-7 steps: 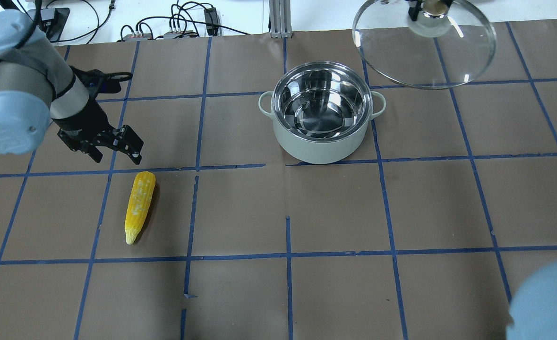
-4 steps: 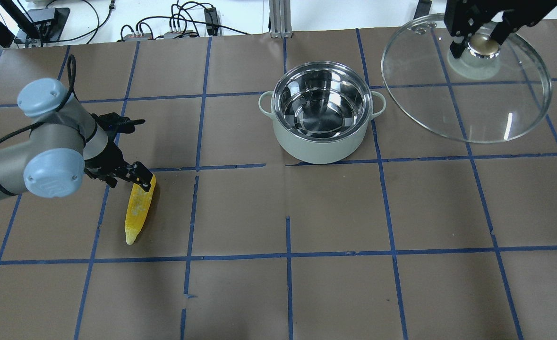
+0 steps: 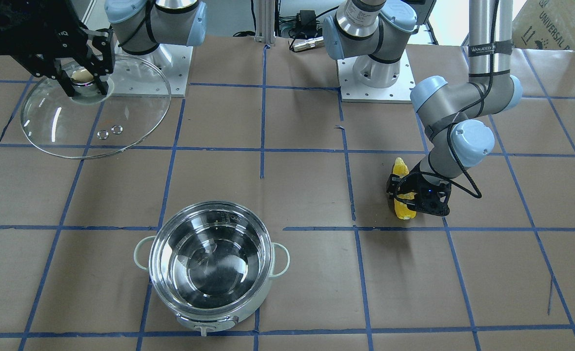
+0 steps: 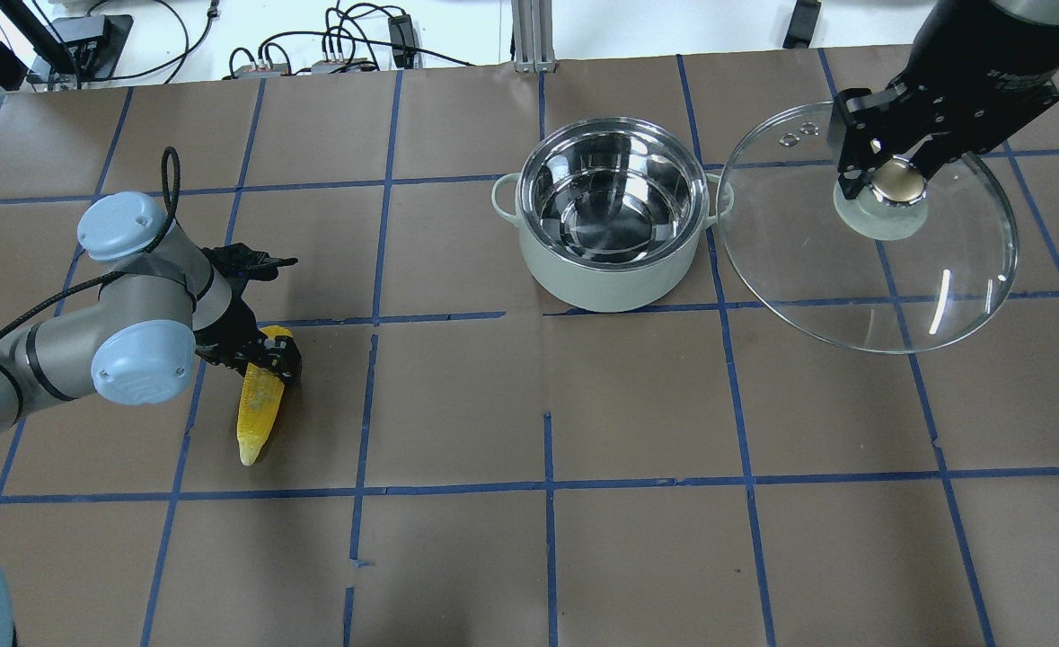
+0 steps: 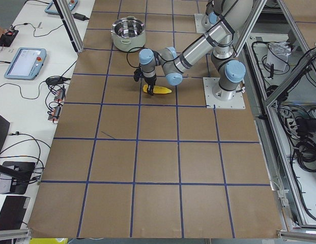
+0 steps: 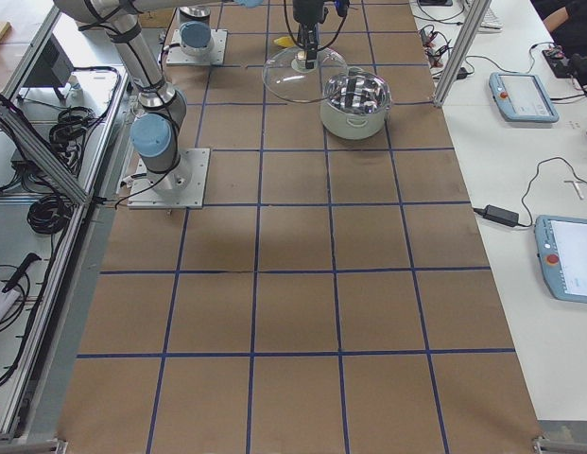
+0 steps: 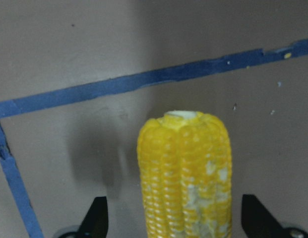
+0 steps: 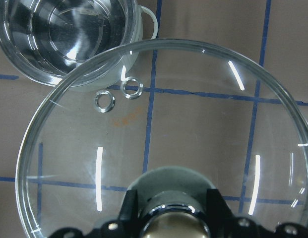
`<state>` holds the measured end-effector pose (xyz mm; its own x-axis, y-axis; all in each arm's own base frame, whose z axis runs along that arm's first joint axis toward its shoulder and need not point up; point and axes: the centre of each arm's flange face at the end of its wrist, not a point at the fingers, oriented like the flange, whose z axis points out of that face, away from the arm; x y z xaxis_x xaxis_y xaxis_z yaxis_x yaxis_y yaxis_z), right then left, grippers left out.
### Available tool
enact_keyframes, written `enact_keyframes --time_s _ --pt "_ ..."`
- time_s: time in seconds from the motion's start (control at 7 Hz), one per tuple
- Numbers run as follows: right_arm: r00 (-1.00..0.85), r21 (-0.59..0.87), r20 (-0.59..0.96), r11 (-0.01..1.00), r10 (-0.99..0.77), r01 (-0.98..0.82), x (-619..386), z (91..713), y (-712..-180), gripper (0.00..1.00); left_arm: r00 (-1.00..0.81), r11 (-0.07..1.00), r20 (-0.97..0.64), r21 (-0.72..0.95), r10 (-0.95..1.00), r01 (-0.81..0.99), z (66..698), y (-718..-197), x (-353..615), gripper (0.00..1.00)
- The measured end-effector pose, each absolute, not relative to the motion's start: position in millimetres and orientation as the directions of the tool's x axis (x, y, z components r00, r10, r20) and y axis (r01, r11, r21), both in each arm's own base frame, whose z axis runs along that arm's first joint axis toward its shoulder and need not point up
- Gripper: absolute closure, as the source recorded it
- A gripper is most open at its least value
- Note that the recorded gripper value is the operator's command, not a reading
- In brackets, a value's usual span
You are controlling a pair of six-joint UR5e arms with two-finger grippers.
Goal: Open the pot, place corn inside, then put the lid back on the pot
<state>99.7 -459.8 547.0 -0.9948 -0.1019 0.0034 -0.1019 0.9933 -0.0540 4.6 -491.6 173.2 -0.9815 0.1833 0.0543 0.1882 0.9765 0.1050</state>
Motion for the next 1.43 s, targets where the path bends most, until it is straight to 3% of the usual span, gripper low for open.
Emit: enact_keyframes --time_s 0.57,1.43 --pt "-0.995 -0.056 0.015 0.994 -0.096 -0.096 100 539 -459 0.65 -0.987 0.986 0.027 0.052 0.157 0.158 224 -522 -41 0.92" --pt "-0.995 -0.053 0.026 0.994 -0.098 -0.099 100 536 -463 0.64 -0.987 0.988 0.065 -0.046 0.148 0.146 351 -678 -242 0.92"
